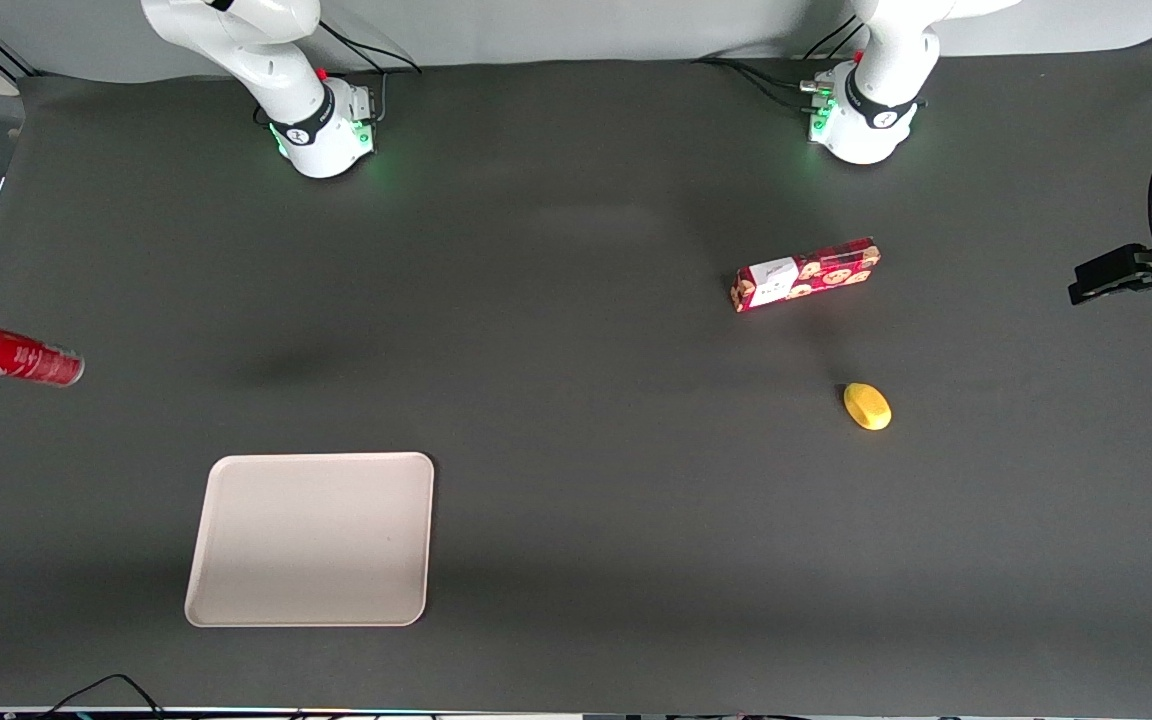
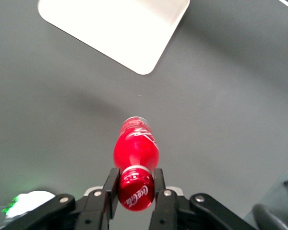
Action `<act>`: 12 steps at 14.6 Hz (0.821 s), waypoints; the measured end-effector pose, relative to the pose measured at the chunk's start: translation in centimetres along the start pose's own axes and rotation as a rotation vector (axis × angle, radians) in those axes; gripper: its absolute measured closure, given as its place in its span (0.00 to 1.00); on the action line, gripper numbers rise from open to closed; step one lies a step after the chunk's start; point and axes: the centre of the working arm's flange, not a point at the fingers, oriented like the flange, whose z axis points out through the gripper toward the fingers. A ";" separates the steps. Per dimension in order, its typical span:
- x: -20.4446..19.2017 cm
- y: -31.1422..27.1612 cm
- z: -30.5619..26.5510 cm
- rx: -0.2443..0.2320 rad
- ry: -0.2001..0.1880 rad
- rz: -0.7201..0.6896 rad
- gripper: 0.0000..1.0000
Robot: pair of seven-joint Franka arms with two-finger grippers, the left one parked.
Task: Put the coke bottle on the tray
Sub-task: 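Lift the bottle and carry it over the white tray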
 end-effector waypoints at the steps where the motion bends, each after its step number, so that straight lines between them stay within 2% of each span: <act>1: 0.5 -1.5 -1.2 -0.002 -0.002 0.023 0.68; 3: 2.1 -4.2 -2.4 -0.013 0.005 0.064 0.68; 6: 5.2 -6.3 -1.4 -0.017 0.015 0.120 0.68; 9: 9.4 -5.2 2.6 -0.038 0.031 0.175 0.68; 12: 13.8 -2.9 9.6 -0.054 0.021 0.232 0.68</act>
